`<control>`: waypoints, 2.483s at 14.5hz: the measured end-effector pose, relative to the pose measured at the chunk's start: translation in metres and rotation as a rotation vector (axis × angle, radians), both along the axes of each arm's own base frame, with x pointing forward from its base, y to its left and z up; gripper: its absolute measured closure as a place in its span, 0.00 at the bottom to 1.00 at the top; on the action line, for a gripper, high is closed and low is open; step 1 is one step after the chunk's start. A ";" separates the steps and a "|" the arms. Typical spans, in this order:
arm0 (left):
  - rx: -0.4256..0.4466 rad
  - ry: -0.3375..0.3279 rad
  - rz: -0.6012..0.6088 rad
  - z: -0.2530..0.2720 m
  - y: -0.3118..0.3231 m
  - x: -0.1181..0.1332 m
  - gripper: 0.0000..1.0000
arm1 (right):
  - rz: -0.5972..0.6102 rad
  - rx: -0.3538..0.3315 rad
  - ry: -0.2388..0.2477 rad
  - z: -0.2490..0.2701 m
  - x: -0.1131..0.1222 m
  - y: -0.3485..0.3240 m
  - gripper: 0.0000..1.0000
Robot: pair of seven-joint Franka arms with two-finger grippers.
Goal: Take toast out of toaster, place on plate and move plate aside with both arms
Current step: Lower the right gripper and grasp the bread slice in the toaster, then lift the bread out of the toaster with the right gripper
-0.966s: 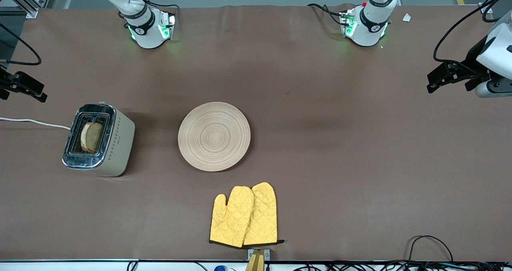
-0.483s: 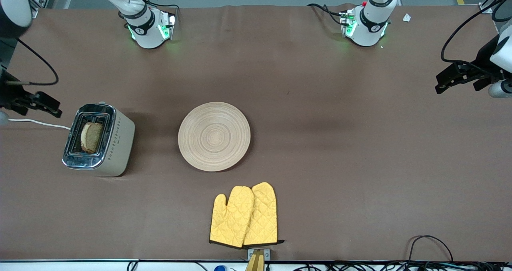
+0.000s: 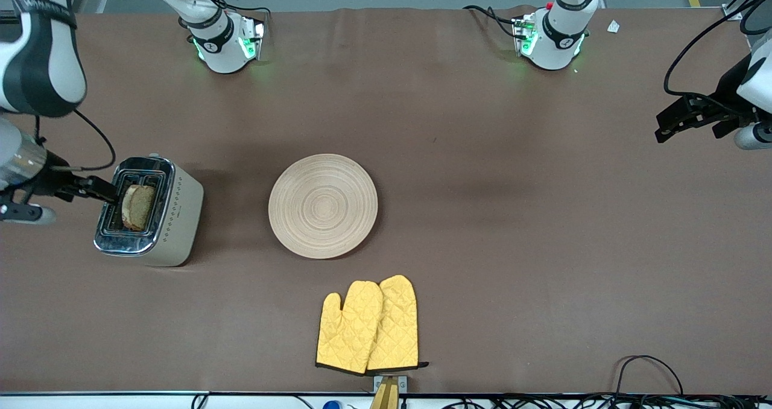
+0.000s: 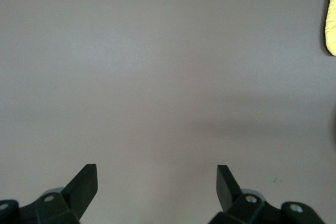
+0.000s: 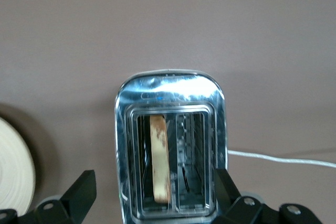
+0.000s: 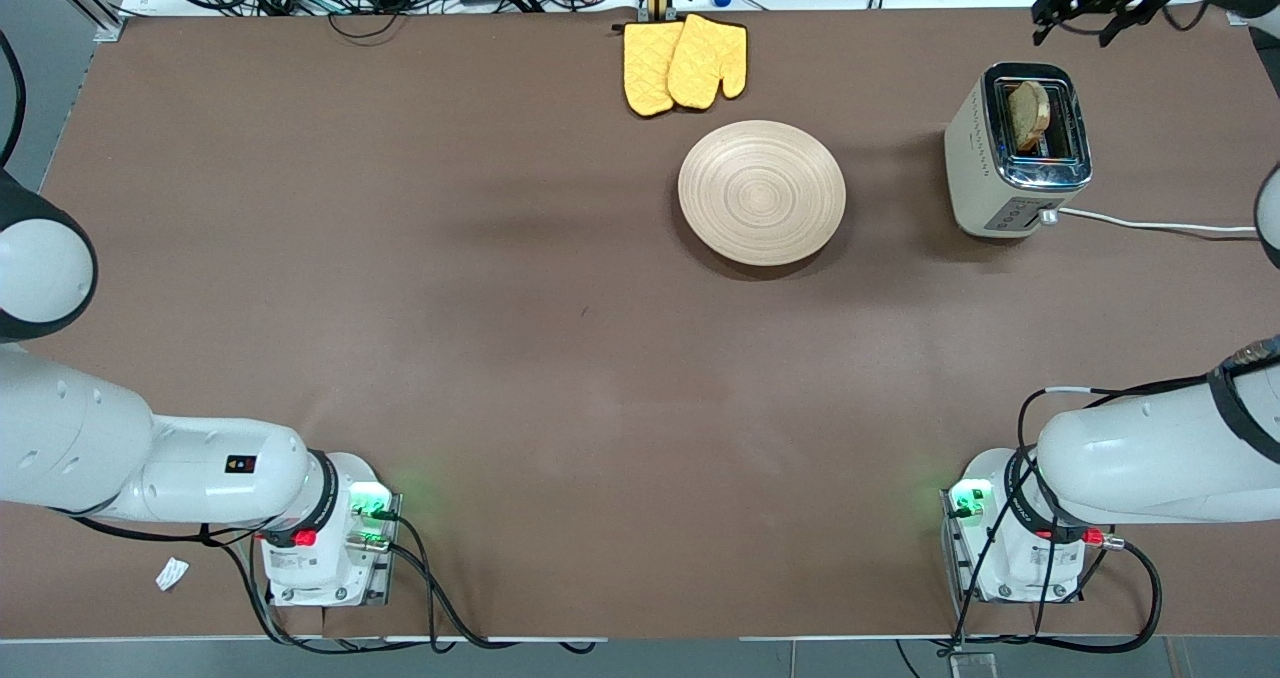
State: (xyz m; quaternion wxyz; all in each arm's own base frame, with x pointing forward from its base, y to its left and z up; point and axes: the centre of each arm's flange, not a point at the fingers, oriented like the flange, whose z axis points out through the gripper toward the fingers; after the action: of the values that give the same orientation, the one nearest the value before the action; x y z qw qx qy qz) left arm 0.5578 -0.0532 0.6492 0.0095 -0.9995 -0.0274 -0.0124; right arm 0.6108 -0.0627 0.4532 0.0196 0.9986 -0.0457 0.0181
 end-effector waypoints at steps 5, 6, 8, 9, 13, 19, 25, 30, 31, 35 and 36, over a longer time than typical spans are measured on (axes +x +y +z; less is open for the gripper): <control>0.000 0.000 -0.001 0.000 -0.001 0.000 0.00 | 0.001 0.006 0.061 -0.064 0.014 -0.001 0.01; 0.000 0.000 -0.002 0.000 -0.001 0.000 0.00 | 0.001 0.007 0.072 -0.070 0.014 -0.001 0.02; 0.000 0.000 -0.004 0.000 -0.003 0.000 0.00 | 0.001 0.009 0.092 -0.079 0.010 -0.001 0.02; 0.000 0.000 -0.005 0.000 -0.003 0.000 0.00 | 0.000 0.010 0.101 -0.082 0.008 -0.001 0.04; 0.000 0.000 -0.005 0.000 -0.003 0.000 0.00 | -0.002 0.014 0.146 -0.087 0.002 -0.001 0.23; 0.000 0.000 -0.005 0.000 -0.003 0.000 0.00 | -0.004 0.017 0.162 -0.081 -0.002 0.000 0.63; 0.000 0.000 -0.005 0.000 -0.003 0.000 0.00 | 0.013 0.017 0.147 -0.066 0.001 0.009 0.90; 0.000 0.001 -0.011 -0.001 -0.006 0.000 0.00 | 0.016 -0.010 0.133 0.010 0.004 0.095 0.93; 0.000 0.004 -0.015 -0.002 -0.008 0.000 0.00 | -0.003 -0.034 0.127 0.011 0.001 0.128 0.93; 0.000 0.015 -0.023 -0.009 -0.013 0.003 0.00 | 0.005 -0.069 0.095 0.001 -0.021 0.254 0.93; 0.000 0.016 -0.023 -0.009 -0.013 0.004 0.00 | 0.000 -0.029 0.086 -0.002 -0.021 0.268 0.93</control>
State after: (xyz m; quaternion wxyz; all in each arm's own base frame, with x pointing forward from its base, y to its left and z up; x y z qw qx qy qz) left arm 0.5615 -0.0661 0.6403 0.0097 -0.9998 -0.0160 -0.0046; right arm 0.5895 0.2052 0.4513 0.0358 0.9981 -0.0445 -0.0240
